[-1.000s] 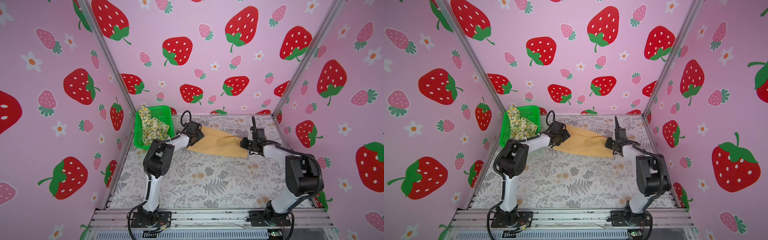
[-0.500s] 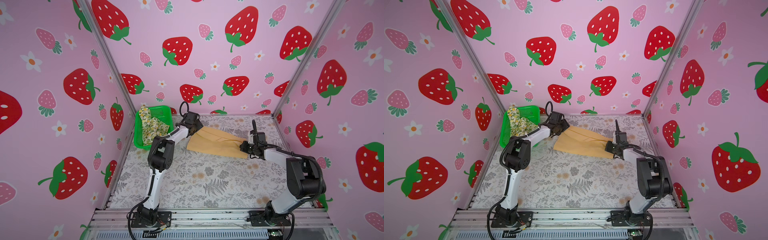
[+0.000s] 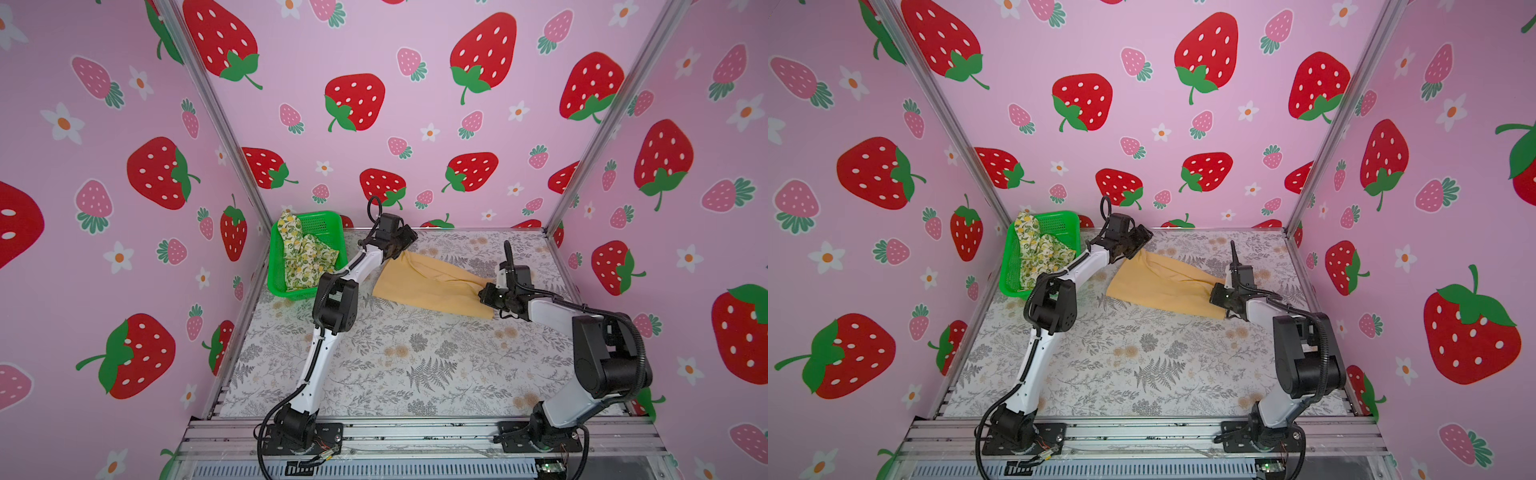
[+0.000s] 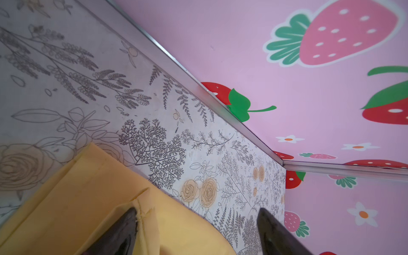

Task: Fold and stack skirts
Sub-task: Fold the skirt at the top-center of the table.

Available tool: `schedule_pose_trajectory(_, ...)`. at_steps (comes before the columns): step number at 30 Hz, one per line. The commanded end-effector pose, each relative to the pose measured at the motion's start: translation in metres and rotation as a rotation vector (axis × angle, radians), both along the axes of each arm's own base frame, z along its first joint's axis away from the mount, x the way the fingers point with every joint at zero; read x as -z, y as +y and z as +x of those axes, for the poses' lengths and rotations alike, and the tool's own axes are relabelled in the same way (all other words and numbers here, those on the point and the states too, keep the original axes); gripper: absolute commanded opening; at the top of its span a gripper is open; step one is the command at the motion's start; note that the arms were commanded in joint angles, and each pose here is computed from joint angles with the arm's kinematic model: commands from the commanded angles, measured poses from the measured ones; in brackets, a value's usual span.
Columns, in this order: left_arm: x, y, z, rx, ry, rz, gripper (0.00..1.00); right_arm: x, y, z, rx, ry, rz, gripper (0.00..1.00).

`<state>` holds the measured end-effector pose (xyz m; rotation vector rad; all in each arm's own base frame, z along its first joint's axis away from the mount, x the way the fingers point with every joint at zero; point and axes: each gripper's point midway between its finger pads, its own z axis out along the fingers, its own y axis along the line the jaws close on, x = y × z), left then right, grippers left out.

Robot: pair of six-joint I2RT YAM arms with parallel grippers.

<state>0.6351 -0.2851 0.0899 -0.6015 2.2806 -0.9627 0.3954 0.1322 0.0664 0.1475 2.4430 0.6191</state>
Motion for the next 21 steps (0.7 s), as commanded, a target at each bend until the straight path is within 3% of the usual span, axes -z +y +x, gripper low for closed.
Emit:
schedule_pose_trajectory(1, -0.017, 0.01, 0.014, -0.041, -0.014, -0.074, 0.88, 0.004, 0.002, -0.001, -0.006, 0.016, 0.019, 0.12)
schedule_pose_trajectory(14, -0.047, 0.052, 0.031, -0.108, -0.043, -0.127, 0.91, 0.011, -0.002, -0.001, 0.006, 0.021, -0.005, 0.12)
schedule_pose_trajectory(21, -0.065, 0.034, -0.007, -0.027, -0.057, -0.155, 0.92, -0.005, -0.001, 0.014, 0.011, -0.016, -0.009, 0.12)
